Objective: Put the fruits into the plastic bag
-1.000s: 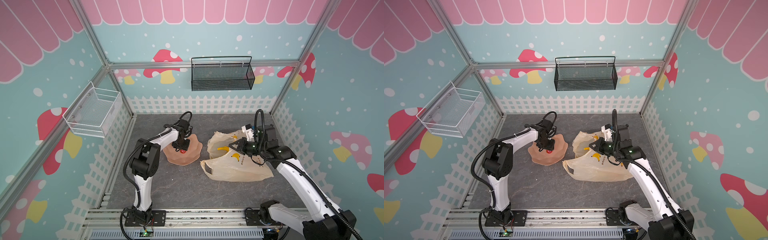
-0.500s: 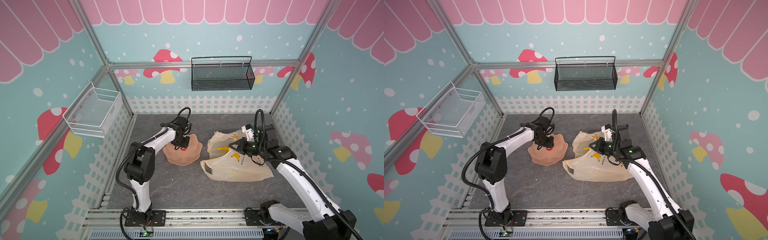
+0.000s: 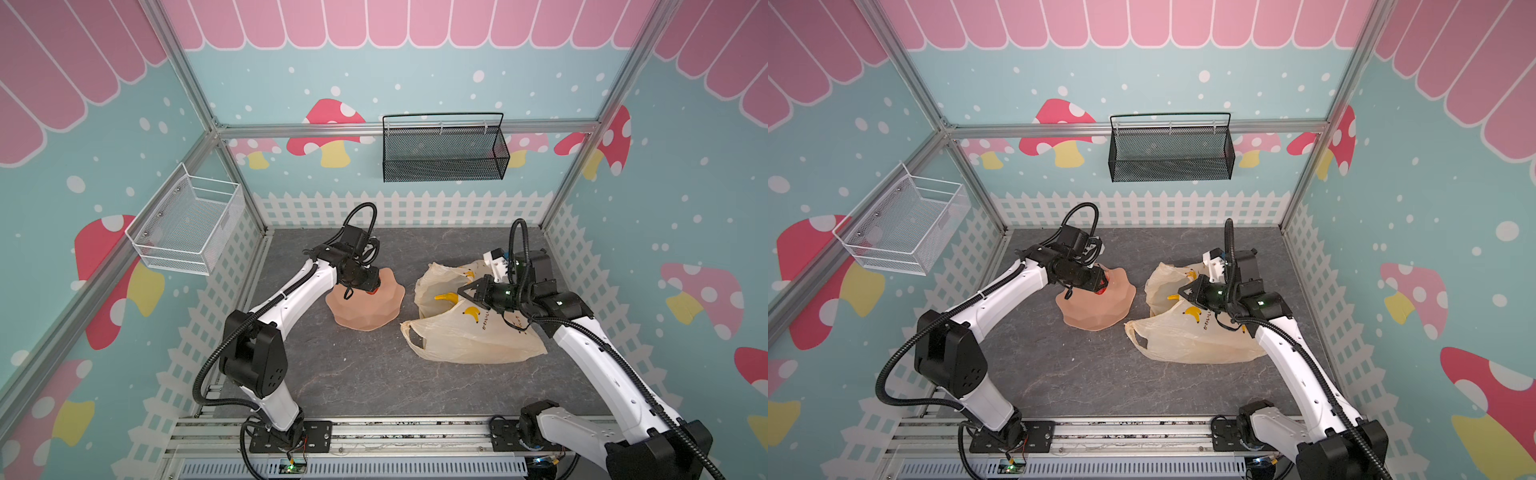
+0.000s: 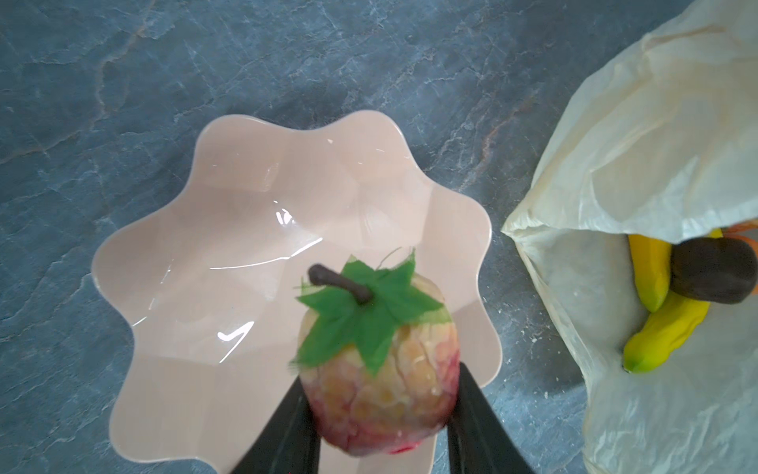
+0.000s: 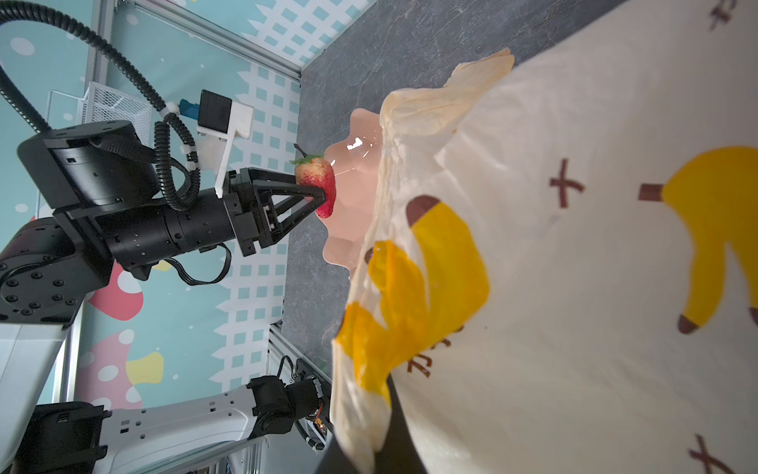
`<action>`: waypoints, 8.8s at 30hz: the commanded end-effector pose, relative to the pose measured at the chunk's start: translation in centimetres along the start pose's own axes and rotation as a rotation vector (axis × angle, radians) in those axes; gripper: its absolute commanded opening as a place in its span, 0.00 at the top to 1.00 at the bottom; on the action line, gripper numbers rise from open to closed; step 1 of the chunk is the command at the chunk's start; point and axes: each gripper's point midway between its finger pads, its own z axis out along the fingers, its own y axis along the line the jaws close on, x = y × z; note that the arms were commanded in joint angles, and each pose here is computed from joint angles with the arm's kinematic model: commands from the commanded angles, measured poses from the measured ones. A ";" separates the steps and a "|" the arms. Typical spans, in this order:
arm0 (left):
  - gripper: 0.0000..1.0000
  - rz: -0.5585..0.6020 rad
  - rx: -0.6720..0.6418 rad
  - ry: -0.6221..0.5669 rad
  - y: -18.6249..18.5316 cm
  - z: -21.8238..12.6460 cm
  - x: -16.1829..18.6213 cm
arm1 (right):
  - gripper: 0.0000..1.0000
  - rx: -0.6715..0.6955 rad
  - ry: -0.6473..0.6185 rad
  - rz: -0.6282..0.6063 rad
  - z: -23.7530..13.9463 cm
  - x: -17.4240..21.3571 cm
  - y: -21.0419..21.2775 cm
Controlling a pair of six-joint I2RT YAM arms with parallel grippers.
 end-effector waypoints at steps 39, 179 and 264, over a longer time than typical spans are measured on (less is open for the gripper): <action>0.69 0.553 0.320 0.176 -18.7 4.6 6.4 | 1.00 -0.016 -0.011 -0.010 -0.4 -0.1 0.7; 0.19 0.686 0.569 -0.309 -10.4 7.0 -7.8 | 1.00 0.380 0.156 -0.042 -2.3 3.1 -6.1; 0.26 0.077 0.667 -0.052 -19.1 3.9 -10.9 | 1.00 0.694 0.216 -0.124 -5.6 4.5 -11.5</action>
